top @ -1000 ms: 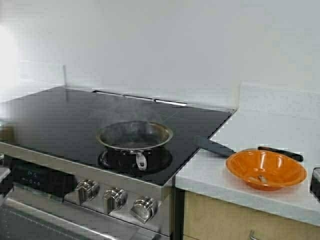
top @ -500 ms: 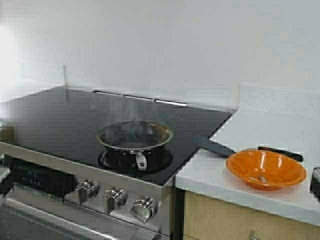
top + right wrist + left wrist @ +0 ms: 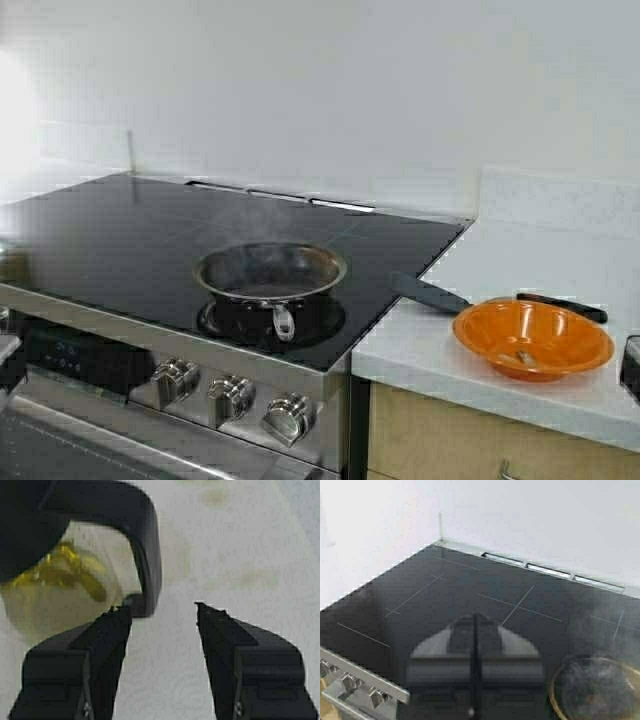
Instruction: Add oil to the pan and cook the shrimp and serve it
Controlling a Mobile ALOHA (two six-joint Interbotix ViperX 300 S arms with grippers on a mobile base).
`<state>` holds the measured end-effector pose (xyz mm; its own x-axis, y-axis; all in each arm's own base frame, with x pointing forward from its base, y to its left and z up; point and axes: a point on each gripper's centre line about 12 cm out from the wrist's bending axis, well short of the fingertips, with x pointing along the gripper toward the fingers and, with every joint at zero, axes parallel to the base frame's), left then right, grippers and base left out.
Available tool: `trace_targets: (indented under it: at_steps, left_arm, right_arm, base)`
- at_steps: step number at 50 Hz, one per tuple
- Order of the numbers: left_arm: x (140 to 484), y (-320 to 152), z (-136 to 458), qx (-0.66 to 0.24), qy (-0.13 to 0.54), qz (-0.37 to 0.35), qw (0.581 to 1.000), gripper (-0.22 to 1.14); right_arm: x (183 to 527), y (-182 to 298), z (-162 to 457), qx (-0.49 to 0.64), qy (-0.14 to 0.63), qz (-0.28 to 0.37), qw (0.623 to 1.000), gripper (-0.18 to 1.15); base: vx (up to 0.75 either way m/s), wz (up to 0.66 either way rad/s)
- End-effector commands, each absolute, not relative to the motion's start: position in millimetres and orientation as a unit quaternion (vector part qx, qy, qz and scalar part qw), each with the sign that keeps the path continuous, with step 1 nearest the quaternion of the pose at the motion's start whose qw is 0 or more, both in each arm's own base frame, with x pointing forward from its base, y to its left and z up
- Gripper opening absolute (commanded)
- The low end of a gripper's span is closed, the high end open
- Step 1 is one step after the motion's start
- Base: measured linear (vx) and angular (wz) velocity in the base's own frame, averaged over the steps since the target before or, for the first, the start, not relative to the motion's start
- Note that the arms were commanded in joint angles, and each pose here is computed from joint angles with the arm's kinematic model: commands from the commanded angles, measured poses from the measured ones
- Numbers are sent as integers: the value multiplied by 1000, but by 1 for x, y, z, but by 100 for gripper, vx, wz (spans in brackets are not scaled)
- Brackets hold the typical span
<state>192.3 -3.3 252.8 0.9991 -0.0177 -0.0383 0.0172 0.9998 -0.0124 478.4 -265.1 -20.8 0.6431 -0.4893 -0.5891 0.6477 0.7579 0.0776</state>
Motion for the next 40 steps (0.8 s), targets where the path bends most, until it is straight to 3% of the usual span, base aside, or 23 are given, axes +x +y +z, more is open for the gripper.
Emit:
trace_targets:
  at_steps: [1,17,34,40]
  left_arm:
    - [193,-3,255,-8,17,-8,1000,3]
    - [197,-3,253,-18,26,-7,999,3]
    - [193,-3,260,-34,9,-7,999,3]
    - [189,-3,263,-35,0,-8,999,3]
  right_arm:
    - [478,-264,20,143,262,-312,902,81]
    - [464,-236,66,172,322,-255,895,72]
    - [456,-182,185,143,269,-193,933,11]
    - [454,-140,224,102,259,-140,950,5]
  base:
    - [0,0]
    - [0,0]
    - [0,0]
    - [0,0]
